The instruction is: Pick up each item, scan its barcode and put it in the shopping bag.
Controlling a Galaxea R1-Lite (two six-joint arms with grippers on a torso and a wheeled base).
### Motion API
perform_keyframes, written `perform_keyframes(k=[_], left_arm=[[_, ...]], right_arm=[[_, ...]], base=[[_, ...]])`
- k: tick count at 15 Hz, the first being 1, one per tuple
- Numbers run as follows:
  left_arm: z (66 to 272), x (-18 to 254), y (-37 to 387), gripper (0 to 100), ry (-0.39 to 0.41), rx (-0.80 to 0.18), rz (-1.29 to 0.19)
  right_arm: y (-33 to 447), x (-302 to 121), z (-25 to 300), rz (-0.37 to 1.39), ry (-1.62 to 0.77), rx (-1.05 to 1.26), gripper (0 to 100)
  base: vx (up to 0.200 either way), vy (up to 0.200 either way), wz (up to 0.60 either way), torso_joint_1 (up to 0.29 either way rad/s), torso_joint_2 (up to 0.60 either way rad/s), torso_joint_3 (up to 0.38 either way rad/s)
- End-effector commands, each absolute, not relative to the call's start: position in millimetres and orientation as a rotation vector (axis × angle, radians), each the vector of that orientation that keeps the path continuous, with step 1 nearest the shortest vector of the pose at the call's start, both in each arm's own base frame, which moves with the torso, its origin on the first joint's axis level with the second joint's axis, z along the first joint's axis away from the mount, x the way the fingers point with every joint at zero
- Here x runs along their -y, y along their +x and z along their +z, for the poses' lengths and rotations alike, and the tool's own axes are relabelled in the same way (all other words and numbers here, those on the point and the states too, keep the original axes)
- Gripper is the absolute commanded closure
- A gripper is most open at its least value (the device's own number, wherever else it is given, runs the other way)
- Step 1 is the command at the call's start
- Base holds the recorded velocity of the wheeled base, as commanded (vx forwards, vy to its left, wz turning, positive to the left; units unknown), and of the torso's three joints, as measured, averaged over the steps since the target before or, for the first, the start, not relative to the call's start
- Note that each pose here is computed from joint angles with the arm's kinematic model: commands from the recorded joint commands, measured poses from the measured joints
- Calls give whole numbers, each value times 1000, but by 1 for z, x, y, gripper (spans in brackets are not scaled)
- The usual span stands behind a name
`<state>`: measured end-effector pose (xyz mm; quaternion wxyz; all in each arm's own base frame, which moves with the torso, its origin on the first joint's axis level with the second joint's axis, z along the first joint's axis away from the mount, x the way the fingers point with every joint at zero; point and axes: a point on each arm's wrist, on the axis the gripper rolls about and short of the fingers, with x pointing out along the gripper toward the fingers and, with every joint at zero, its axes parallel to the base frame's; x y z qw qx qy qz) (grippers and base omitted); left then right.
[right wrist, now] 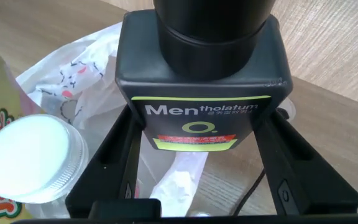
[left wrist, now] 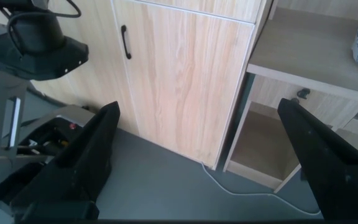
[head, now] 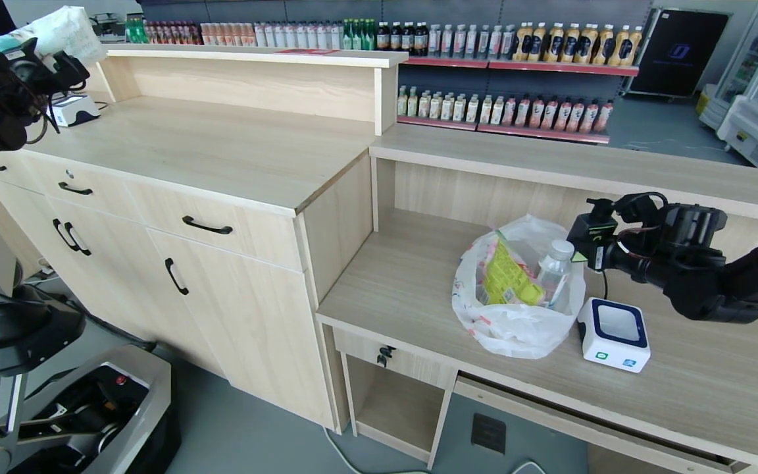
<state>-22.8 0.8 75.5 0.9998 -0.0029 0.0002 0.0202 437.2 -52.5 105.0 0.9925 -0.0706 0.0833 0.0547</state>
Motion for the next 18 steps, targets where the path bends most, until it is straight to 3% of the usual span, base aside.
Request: perform_keyframes(k=[1, 18], left_arm=[[75, -1, -23, 0, -6, 0, 41], [75, -1, -23, 0, -6, 0, 41]], right_arm=[[445, 53, 85, 121, -153, -199, 100], [457, 58, 47, 231, -181, -218, 100]], base=[[0, 0, 0, 0, 0, 0], [0, 0, 0, 0, 0, 0]])
